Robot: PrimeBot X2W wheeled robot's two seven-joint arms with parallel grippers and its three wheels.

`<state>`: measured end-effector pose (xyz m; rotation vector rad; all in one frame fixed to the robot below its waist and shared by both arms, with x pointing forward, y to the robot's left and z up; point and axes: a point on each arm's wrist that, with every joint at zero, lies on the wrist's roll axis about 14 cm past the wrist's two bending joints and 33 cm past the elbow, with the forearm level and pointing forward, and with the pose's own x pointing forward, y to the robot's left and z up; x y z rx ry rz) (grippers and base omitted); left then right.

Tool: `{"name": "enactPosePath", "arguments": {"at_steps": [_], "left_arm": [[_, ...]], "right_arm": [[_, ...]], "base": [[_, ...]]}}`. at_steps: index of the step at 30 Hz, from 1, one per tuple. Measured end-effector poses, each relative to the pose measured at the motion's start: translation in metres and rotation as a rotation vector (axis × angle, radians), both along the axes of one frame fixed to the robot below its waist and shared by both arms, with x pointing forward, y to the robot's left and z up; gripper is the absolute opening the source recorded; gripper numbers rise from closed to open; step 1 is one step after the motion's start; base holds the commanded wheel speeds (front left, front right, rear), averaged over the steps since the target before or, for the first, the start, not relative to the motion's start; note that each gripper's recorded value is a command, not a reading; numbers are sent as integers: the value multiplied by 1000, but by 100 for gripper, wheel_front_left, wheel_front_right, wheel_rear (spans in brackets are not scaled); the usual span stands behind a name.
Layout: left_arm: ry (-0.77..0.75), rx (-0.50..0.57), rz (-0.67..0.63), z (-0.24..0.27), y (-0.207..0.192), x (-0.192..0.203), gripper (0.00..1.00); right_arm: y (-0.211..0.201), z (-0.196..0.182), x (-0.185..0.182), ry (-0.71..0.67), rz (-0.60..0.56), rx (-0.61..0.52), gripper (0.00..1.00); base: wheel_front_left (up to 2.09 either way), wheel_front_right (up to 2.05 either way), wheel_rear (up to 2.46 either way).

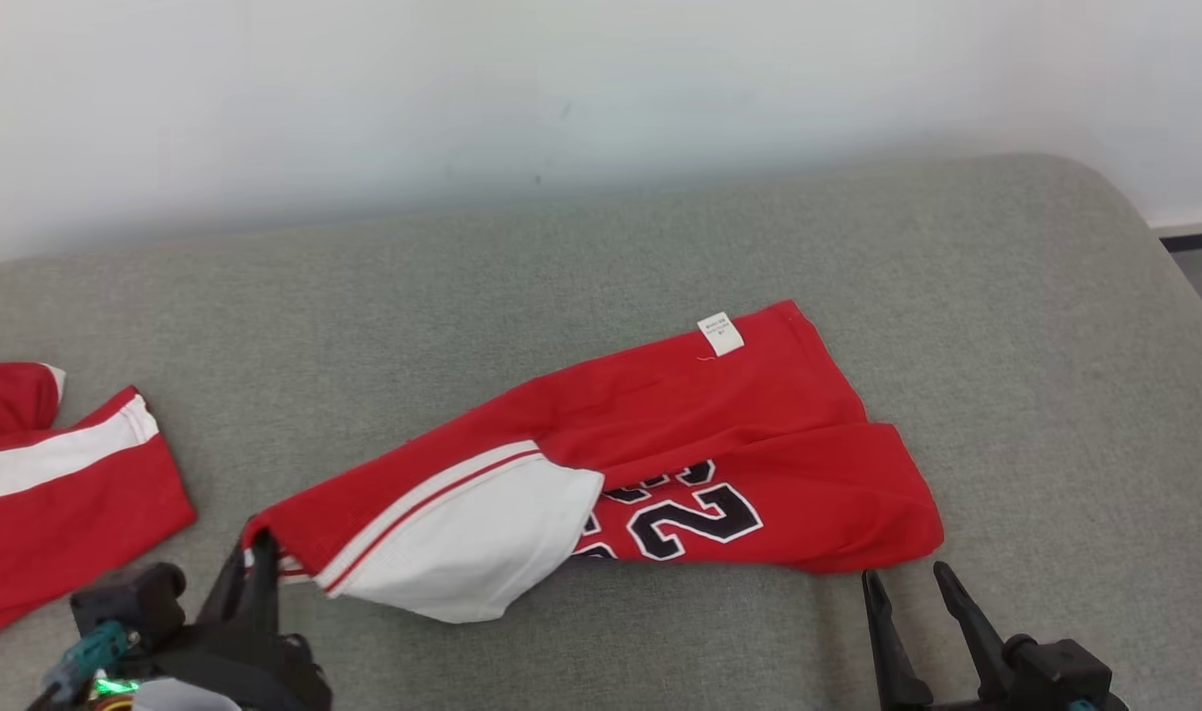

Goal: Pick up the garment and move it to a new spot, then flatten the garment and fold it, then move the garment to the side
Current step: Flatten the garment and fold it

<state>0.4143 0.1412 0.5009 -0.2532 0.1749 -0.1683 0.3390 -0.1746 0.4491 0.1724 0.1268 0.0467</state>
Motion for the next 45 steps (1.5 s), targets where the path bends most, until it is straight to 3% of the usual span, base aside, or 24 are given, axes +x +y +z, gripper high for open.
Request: {"name": "enactPosePath", "arguments": {"at_steps": [5,14,15,16,17,26,37,45], "left_arm": [[80,111,43,-35,24,21,0],[65,231,78,-53,38,61,0],[63,239,78,-55,37,63,29],[58,241,78,-56,36,65,94],[50,242,79,-56,35,67,100],[-57,167,108,-40,32,61,100],[-32,44,176,-47,43,0,100],[-239,-84,205,16,36,-34,100]], "right_arm": [[-9,0,2,5,-25,-19,100],[-26,-5,0,32,-73,-39,100],[-27,-5,0,33,-77,-40,100],[-28,-6,0,34,-78,-41,100],[-28,-6,0,36,-82,-41,100],[-32,-5,-2,35,-93,-34,100],[-19,3,1,2,-53,-18,100],[-9,11,0,-17,-18,-11,100]], "base": [[0,0,0],[0,0,0],[0,0,0],[0,0,0],[0,0,0],[0,0,0],[0,0,0],[0,0,0]]}}
